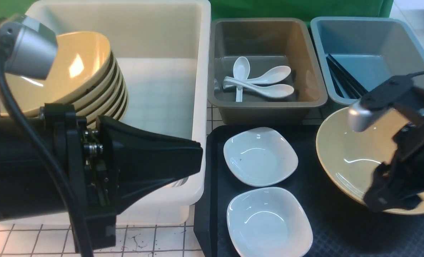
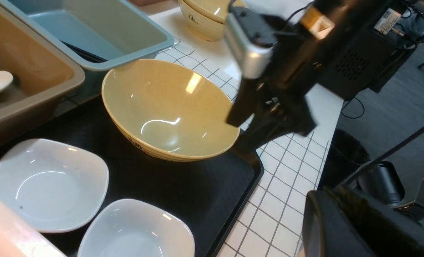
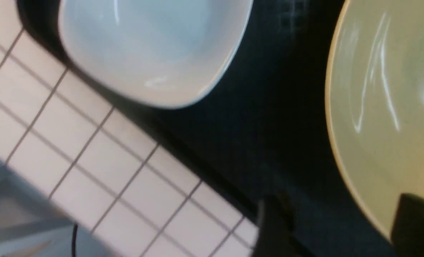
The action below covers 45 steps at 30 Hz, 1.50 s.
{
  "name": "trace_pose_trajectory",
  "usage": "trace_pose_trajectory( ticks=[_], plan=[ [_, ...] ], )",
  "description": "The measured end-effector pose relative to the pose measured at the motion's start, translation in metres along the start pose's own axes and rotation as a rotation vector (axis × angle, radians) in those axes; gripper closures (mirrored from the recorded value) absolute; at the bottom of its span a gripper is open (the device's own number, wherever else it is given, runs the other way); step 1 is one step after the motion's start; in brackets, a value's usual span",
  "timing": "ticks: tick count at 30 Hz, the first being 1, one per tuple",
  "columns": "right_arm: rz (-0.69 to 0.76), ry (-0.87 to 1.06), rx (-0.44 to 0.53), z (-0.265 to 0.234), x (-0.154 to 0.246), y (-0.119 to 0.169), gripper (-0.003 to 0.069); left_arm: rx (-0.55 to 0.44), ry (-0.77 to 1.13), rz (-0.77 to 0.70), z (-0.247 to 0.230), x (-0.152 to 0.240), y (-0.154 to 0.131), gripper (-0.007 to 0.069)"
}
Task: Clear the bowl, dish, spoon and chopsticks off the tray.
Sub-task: Use the right arm to grab the yellow noodle bowl, then use the right arm to put the noodle bowl into the large storage box on the left
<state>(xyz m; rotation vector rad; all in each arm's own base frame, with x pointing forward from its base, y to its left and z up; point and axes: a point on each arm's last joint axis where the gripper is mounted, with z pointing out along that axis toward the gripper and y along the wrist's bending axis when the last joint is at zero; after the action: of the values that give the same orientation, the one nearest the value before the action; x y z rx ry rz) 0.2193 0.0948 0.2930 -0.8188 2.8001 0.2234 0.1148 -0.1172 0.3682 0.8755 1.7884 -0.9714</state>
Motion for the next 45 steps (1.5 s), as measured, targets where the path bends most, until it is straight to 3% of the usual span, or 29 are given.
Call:
trace_pose_trajectory(
  ticks=[1,3,8,14,17,22,25,27,32,36,39,43,45],
  plan=[
    [-0.014,0.000,-0.001,0.013,-0.007,0.001,0.0119,-0.004,-0.003,0.000,0.000,0.000,0.000,0.0625],
    [-0.043,0.004,-0.005,0.028,-0.016,0.005,0.0083,-0.006,-0.005,0.000,0.000,0.000,0.001,0.0625],
    [-0.107,0.029,0.026,0.070,-0.036,0.003,0.0092,-0.011,-0.006,0.001,0.000,-0.001,0.001,0.0625],
    [-0.124,0.117,0.105,0.104,-0.040,-0.010,0.0225,-0.042,0.010,0.032,0.000,0.001,0.004,0.0625],
    [-0.129,0.124,0.121,0.108,-0.041,-0.012,0.0347,-0.049,0.008,0.036,0.000,0.001,0.005,0.0625],
    [-0.143,0.119,0.151,0.097,-0.041,-0.013,0.0430,-0.058,0.004,0.041,0.000,0.000,0.005,0.0625],
    [-0.157,0.106,0.160,0.083,-0.040,-0.006,0.0489,-0.072,-0.002,0.048,-0.002,0.000,0.005,0.0625],
    [-0.151,0.075,0.146,0.055,-0.038,0.011,0.0579,-0.099,-0.010,0.050,-0.007,0.000,0.003,0.0625],
    [-0.163,-0.007,0.071,-0.013,-0.035,0.050,0.0598,-0.184,-0.052,0.032,-0.022,-0.002,-0.001,0.0625],
    [-0.345,-0.186,0.065,-0.077,-0.056,0.083,0.0603,-0.303,-0.126,0.003,-0.043,-0.003,-0.006,0.0625],
    [-0.603,-0.320,0.063,-0.108,-0.083,0.117,0.0603,-0.415,-0.140,-0.039,-0.062,0.003,-0.009,0.0625],
    [-1.030,-0.490,0.096,-0.115,-0.129,0.166,0.0603,-0.602,-0.127,-0.160,-0.089,0.017,-0.010,0.0625],
    [-1.157,-0.562,0.113,-0.109,-0.149,0.183,0.0603,-0.682,-0.152,-0.210,-0.102,0.022,-0.011,0.0625]
  ],
)
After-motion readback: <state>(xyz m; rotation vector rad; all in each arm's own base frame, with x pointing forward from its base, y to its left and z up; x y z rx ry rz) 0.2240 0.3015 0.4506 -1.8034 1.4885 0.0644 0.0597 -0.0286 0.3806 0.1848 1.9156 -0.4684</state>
